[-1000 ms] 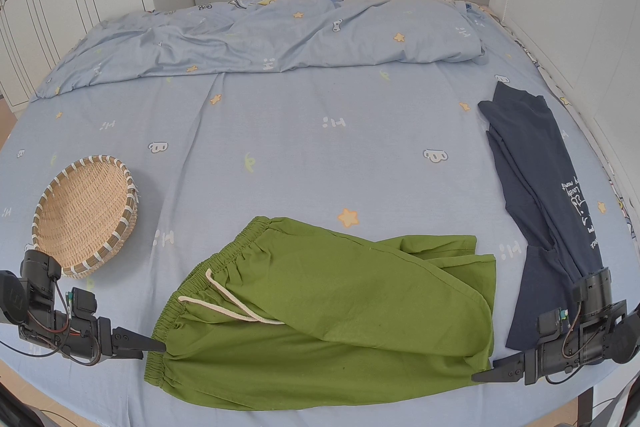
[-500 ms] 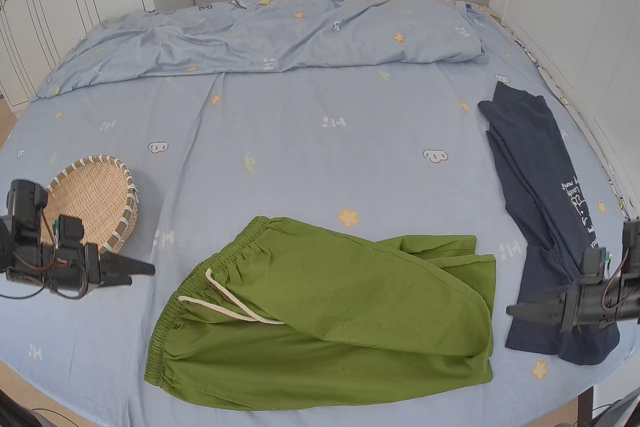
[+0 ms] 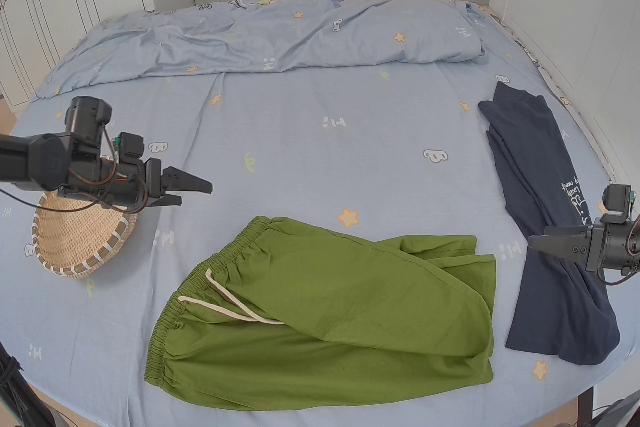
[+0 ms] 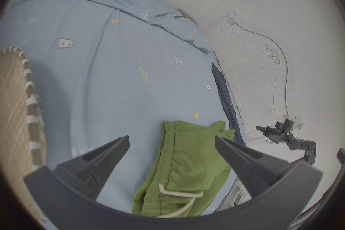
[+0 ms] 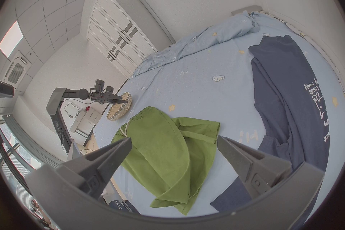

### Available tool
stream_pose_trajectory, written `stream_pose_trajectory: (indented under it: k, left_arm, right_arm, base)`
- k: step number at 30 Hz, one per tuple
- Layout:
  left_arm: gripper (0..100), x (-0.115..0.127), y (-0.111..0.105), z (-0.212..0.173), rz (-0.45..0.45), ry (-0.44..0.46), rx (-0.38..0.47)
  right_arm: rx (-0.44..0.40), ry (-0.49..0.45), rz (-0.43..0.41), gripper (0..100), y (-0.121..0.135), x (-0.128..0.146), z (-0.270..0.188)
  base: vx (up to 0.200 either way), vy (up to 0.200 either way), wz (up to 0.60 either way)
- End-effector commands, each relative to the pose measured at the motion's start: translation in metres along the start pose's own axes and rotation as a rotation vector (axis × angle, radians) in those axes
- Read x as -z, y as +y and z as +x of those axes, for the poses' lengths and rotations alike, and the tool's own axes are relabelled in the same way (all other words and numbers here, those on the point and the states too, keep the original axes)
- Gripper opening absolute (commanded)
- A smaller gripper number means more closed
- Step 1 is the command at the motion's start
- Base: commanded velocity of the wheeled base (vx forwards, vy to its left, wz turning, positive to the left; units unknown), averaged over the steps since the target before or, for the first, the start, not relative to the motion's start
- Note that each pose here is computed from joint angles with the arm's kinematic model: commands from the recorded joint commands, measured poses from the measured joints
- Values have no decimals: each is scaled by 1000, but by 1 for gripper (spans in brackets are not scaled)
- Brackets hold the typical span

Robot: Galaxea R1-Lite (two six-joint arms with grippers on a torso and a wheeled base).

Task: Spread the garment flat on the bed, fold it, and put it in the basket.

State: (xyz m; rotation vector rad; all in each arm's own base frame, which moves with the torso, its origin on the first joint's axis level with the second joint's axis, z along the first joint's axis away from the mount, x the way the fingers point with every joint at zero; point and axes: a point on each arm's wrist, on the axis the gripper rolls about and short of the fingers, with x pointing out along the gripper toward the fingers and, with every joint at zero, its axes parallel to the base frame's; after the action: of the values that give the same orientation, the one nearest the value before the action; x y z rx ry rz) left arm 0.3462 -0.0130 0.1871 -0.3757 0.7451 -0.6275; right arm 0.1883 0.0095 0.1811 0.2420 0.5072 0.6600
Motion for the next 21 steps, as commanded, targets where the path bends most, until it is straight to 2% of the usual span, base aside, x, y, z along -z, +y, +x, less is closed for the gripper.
stream_pose_trajectory:
  k: [1, 12, 21]
  left_arm:
    - [100, -4, 16, 72, -74, 149, 28]
    - [100, 9, 19, 128, -101, 242, 60]
    - [100, 7, 15, 130, -93, 237, 68]
  right_arm:
    - [-4, -8, -9, 100, 2, -5, -1]
    - [-1, 11, -9, 100, 3, -1, 4]
    - [-1, 16, -7, 100, 3, -1, 6]
  base:
    - [0, 0, 0]
    - [0, 0, 0]
    - [0, 0, 0]
